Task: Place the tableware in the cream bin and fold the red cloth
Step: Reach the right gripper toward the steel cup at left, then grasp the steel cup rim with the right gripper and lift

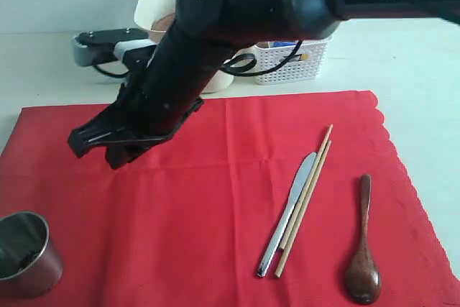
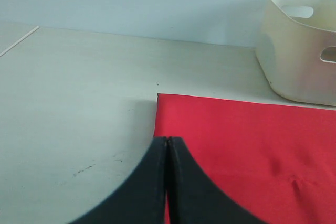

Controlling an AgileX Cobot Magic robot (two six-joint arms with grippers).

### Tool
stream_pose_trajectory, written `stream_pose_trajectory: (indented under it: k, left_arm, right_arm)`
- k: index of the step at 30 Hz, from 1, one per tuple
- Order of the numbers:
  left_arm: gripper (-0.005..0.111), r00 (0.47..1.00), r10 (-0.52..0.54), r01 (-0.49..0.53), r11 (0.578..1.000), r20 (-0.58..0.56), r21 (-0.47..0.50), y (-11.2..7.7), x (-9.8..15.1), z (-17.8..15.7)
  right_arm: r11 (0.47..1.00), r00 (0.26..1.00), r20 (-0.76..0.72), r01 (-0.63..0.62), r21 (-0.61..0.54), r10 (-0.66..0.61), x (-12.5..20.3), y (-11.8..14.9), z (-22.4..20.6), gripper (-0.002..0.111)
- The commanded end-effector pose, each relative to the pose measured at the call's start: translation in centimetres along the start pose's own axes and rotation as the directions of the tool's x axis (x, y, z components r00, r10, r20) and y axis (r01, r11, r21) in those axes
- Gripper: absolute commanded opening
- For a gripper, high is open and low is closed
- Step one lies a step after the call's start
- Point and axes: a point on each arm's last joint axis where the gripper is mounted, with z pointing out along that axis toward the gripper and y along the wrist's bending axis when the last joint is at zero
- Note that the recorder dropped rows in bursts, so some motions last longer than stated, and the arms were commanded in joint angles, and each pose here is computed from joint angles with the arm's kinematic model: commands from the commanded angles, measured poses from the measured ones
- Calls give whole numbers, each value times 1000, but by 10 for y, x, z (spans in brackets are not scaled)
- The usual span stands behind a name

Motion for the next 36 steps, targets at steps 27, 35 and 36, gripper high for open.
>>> stream_pose_trajectory:
  k: [27, 35, 36]
  left_arm:
    - [1, 1000, -1, 1, 1000, 13, 2, 0, -1, -1]
    - [1, 1000, -1, 1, 1000, 13, 2, 0, -1, -1]
    - [1, 1000, -1, 1, 1000, 13, 2, 0, -1, -1]
  right_arm:
    - [984, 991, -13, 134, -115, -137, 6, 72, 59, 61]
    - [973, 977, -59, 194, -123, -202, 16, 71, 80, 60]
    - [973, 977, -58, 196, -121, -204, 16, 71, 80, 58]
